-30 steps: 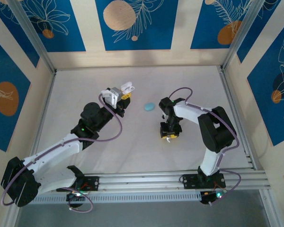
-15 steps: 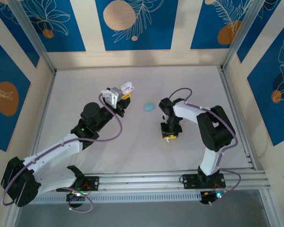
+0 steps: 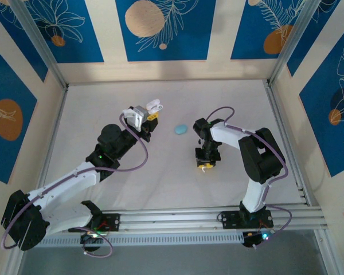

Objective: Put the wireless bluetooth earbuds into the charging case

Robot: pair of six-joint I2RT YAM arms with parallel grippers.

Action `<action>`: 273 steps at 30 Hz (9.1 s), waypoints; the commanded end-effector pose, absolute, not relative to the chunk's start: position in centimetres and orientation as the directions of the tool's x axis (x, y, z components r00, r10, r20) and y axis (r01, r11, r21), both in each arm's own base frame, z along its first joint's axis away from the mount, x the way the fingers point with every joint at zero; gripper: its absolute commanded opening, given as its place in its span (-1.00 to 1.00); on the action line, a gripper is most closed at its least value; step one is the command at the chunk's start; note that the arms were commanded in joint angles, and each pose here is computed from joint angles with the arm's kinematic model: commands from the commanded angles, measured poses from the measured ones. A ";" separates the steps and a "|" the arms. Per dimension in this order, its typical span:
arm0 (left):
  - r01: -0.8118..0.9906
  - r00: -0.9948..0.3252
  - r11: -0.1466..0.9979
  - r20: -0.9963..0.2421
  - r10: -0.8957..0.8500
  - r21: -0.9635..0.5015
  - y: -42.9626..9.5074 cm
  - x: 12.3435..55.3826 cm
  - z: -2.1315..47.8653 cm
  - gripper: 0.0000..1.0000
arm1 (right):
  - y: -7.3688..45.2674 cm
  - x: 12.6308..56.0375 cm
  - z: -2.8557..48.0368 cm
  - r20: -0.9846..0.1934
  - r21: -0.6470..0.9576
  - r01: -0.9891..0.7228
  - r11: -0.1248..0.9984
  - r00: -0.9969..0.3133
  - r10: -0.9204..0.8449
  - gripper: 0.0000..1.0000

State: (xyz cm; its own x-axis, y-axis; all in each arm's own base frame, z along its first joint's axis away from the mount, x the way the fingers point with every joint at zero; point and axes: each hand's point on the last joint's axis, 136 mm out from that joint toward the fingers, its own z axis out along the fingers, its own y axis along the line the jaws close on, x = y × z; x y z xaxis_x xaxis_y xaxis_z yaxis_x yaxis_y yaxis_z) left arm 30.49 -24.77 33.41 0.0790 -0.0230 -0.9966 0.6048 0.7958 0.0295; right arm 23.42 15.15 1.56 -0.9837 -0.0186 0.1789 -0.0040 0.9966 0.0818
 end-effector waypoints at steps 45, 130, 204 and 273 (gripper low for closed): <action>0.786 0.262 0.595 -0.962 -0.073 0.168 -34.2 28.6 33.6 -0.55 | 26.0 28.3 34.3 -0.706 0.567 -0.362 0.740 -0.676 0.210 -0.46; 0.814 0.241 0.552 -0.969 -0.043 0.179 -34.2 27.5 32.9 -0.55 | 23.1 29.6 37.6 -0.686 0.558 -0.374 0.741 -0.710 0.158 0.02; 0.090 -0.927 0.734 -0.326 -0.184 -0.673 -29.5 39.8 4.4 -0.16 | 13.6 28.9 21.3 -0.249 0.685 0.120 0.719 -0.889 0.385 0.05; -0.564 -0.772 0.826 -0.342 -0.536 -0.021 -1.2 32.3 1.9 0.19 | 14.8 29.2 20.8 -0.230 0.706 0.069 0.705 -0.919 0.321 0.05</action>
State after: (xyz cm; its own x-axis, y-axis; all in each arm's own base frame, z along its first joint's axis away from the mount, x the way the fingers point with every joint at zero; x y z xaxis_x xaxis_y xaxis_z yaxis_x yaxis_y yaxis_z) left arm 32.63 -1.12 2.60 -0.7687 -0.5261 -0.3636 -0.5644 0.8255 -0.0013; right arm 29.91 14.41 20.63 -0.9073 0.3444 -0.2412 0.0861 0.7136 0.6953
